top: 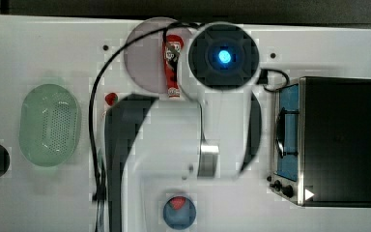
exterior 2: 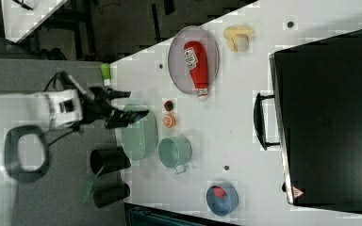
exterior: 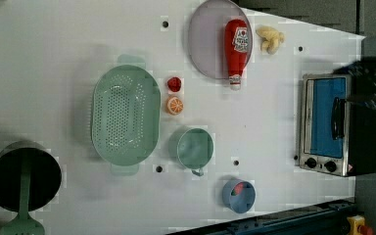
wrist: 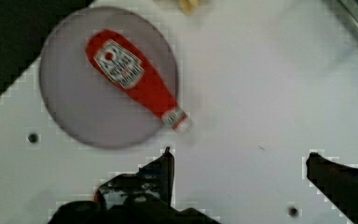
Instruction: Pick ketchup from plate and place it on table.
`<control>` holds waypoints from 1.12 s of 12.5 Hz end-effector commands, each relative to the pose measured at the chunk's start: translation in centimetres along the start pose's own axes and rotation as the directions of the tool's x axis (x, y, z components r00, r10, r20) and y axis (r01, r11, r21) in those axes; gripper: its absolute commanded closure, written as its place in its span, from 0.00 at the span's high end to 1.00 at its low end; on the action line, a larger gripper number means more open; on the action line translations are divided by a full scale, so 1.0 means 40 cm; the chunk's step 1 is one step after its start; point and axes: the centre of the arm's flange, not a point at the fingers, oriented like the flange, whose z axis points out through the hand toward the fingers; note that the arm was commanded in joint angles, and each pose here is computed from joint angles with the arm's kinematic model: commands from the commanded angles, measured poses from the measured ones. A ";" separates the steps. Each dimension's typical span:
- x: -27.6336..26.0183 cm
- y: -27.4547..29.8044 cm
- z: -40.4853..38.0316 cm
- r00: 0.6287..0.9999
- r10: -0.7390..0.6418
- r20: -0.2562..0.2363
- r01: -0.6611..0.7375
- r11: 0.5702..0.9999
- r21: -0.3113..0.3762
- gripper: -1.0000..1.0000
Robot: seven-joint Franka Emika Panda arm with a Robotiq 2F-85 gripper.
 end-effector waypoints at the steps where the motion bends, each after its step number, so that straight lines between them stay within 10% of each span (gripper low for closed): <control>1: -0.014 -0.091 0.190 0.990 -0.138 0.032 0.138 0.990 0.003 1.00; 9: 0.051 -0.203 0.541 0.820 -0.568 -0.070 0.571 0.819 0.058 1.00; 14: 0.085 -0.238 0.693 0.811 -0.585 -0.027 0.586 0.809 0.050 1.00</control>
